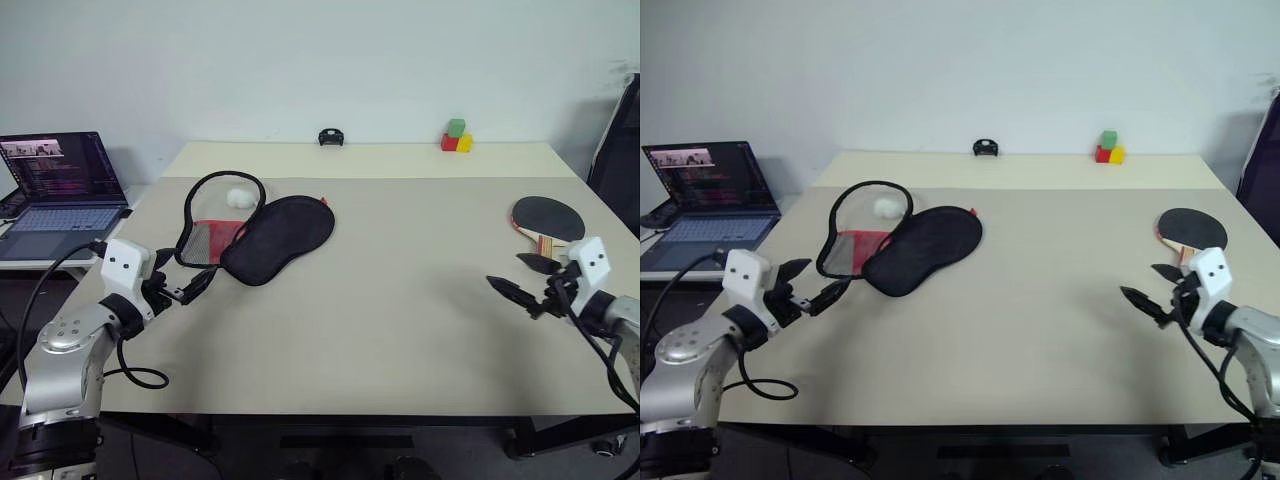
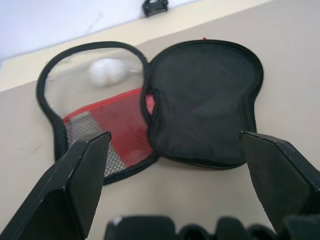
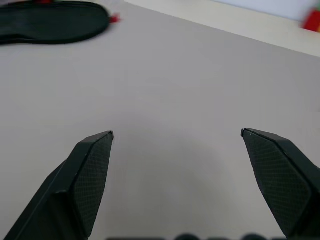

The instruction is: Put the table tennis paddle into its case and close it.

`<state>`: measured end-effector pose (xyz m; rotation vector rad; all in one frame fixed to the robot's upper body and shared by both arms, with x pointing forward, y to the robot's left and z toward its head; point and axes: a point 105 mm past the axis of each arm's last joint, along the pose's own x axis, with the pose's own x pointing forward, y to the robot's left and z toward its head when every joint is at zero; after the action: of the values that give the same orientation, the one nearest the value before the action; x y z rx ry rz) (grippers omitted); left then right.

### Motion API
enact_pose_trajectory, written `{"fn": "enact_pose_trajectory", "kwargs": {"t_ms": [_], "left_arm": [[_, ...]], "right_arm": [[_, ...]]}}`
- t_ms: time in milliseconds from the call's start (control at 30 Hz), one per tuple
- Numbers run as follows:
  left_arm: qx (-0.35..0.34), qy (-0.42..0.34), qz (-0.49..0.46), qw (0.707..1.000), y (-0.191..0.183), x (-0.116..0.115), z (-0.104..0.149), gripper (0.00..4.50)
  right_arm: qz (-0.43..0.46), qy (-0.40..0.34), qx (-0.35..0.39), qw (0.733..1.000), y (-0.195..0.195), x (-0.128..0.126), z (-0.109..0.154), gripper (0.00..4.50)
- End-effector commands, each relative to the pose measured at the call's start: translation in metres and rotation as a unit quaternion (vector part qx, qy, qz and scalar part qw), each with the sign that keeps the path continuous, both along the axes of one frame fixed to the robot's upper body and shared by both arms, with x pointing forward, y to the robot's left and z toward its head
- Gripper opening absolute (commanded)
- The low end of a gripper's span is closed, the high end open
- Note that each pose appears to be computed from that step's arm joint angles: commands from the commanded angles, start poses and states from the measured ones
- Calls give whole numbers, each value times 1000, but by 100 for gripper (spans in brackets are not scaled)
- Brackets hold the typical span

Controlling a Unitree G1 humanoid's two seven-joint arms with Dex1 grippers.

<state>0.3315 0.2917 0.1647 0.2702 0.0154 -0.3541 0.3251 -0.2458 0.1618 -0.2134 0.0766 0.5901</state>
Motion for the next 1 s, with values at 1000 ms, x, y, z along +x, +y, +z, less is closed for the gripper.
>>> {"fn": "enact_pose_trajectory", "kwargs": {"t_ms": [1000], "left_arm": [[-169,162,12,972,-37,51,-53,450]], "right_arm": [[155,-66,2,986,66,-29,65,444]]}}
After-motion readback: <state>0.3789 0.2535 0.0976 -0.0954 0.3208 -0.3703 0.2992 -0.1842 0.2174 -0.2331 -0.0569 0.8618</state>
